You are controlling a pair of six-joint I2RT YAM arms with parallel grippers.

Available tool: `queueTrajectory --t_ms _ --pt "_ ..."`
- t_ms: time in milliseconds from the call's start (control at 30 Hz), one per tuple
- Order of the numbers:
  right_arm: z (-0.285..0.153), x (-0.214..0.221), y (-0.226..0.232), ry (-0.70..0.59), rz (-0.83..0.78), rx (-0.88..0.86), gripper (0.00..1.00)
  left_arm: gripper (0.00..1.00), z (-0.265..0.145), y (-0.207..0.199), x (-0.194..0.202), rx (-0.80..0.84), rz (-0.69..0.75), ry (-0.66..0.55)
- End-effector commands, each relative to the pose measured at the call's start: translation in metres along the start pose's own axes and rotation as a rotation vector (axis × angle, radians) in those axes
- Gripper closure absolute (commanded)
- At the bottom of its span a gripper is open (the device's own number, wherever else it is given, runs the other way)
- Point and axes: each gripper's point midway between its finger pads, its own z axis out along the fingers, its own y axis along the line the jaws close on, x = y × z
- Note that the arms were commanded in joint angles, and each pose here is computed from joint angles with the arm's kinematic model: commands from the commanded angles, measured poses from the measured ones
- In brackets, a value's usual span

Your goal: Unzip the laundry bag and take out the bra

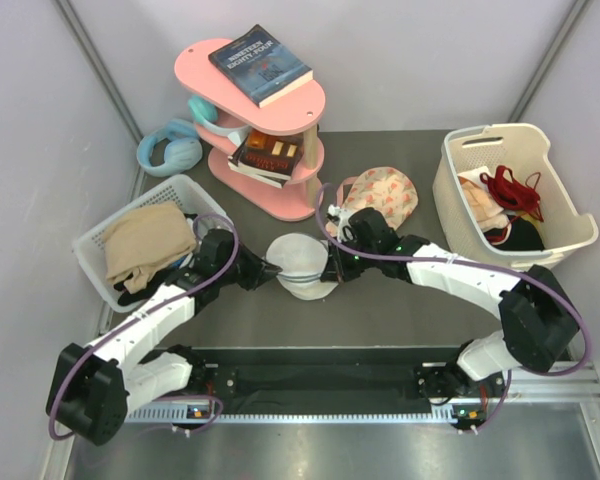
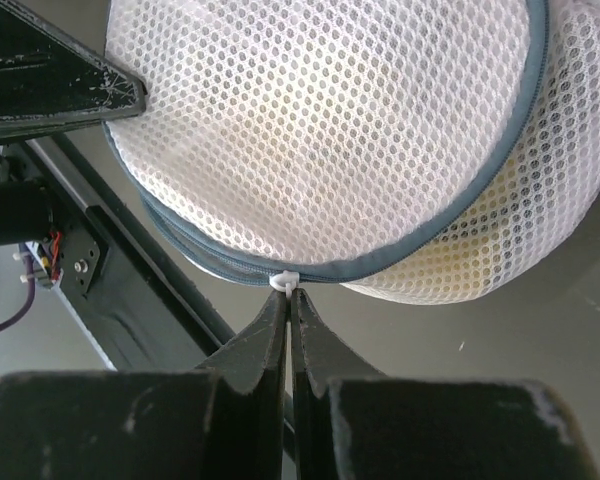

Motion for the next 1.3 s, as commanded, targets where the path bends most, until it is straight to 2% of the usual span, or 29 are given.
queueTrajectory --t_ms 0,333,467,533,567,700,800,900,1033,1133,1267 --pt "-0.008 -0.018 0.003 -0.059 -0.043 0.000 1.00 1.00 0.001 -0.020 -0.005 0.028 0.085 0.005" --pt "-0.009 -0.014 0.024 -0.013 -0.146 -0.033 1.00 1.00 0.039 -0.068 -0.022 0.041 0.341 0.063" --pt "-0.001 -0.009 0.038 0.001 -0.139 -0.067 1.00 1.00 0.046 -0.089 -0.028 0.057 0.405 0.078" --pt "0.005 -0.010 0.046 -0.005 -0.121 -0.101 1.00 0.87 0.045 -0.088 -0.027 0.048 0.408 0.084" --pt "0.007 -0.011 0.048 -0.006 -0.115 -0.110 1.00 0.72 0.044 -0.084 -0.029 0.030 0.403 0.074" --pt "0.013 -0.013 0.049 0.004 -0.114 -0.110 1.00 0.35 0.020 -0.061 -0.026 -0.053 0.382 0.055" --pt "0.017 -0.014 0.050 0.011 -0.111 -0.116 1.00 0.23 0.001 -0.051 -0.027 -0.086 0.371 0.016" --pt "0.022 -0.015 0.052 0.021 -0.107 -0.126 1.00 0.17 -0.019 -0.042 -0.027 -0.112 0.349 -0.017" --pt "0.023 -0.014 0.053 0.027 -0.111 -0.129 1.00 0.16 -0.035 -0.031 -0.017 -0.115 0.281 -0.015" --pt "0.023 -0.014 0.056 0.024 -0.112 -0.134 1.00 0.16 -0.033 -0.006 -0.008 -0.137 0.231 0.002" --pt "0.025 -0.011 0.060 0.035 -0.120 -0.146 1.00 0.16 -0.022 -0.002 0.001 -0.092 0.192 0.039"
